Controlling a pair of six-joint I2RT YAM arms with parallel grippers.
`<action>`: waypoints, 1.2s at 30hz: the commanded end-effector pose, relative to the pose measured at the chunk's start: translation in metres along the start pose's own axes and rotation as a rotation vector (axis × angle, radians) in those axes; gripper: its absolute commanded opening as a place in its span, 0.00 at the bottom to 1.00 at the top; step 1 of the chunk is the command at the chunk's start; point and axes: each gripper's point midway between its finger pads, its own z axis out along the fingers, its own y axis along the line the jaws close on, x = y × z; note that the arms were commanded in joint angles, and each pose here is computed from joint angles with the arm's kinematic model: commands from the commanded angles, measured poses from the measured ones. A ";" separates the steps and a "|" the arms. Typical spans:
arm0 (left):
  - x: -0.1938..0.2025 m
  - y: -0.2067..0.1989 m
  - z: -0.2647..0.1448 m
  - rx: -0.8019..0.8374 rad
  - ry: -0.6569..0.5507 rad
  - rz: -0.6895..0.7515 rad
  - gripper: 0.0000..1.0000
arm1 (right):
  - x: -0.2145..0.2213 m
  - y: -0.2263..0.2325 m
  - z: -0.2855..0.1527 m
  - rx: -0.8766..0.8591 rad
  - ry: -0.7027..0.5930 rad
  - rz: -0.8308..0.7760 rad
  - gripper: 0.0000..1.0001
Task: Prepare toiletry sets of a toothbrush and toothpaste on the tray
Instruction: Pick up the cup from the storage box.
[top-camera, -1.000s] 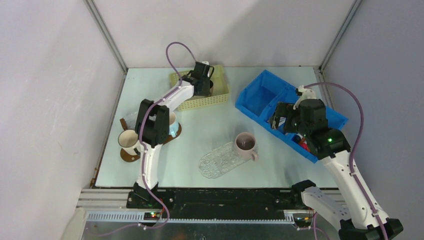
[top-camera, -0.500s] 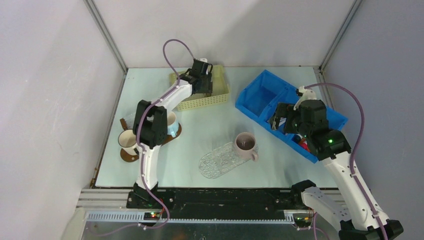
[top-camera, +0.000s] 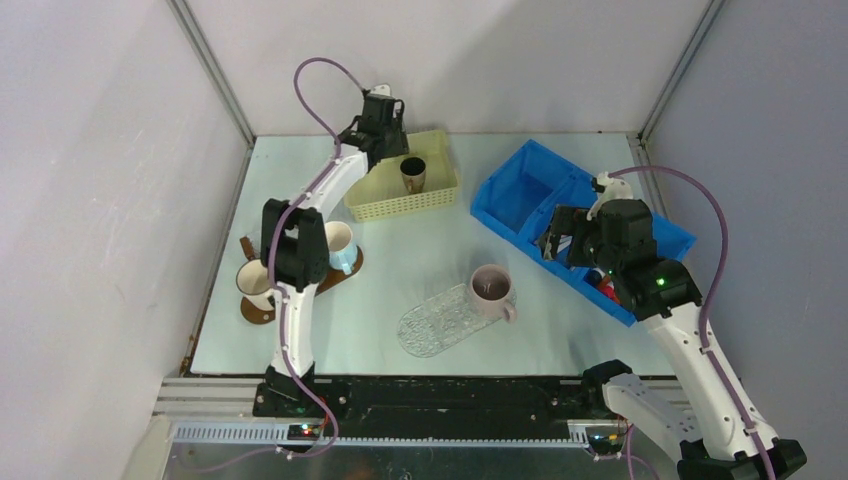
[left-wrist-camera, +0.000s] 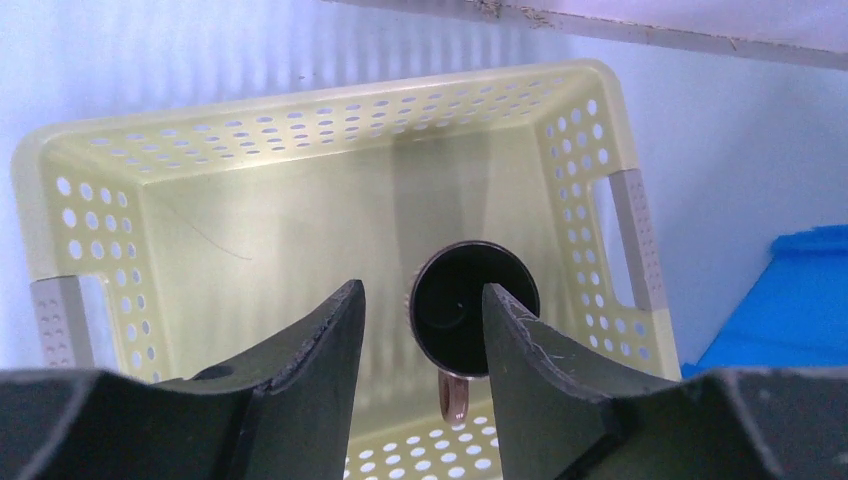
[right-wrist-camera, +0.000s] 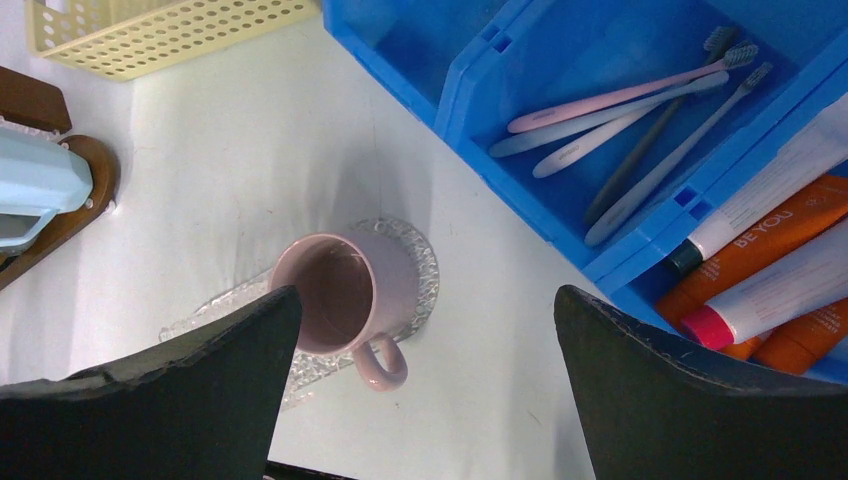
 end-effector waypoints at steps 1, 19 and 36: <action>0.004 -0.002 0.019 0.016 0.012 -0.046 0.52 | -0.007 0.002 0.002 -0.007 -0.023 0.009 0.99; 0.027 0.003 0.037 0.009 0.084 -0.072 0.13 | -0.008 0.001 0.009 -0.004 -0.012 0.011 0.99; -0.055 -0.008 -0.080 0.073 -0.115 -0.139 0.00 | -0.012 0.002 -0.005 -0.023 -0.051 -0.004 1.00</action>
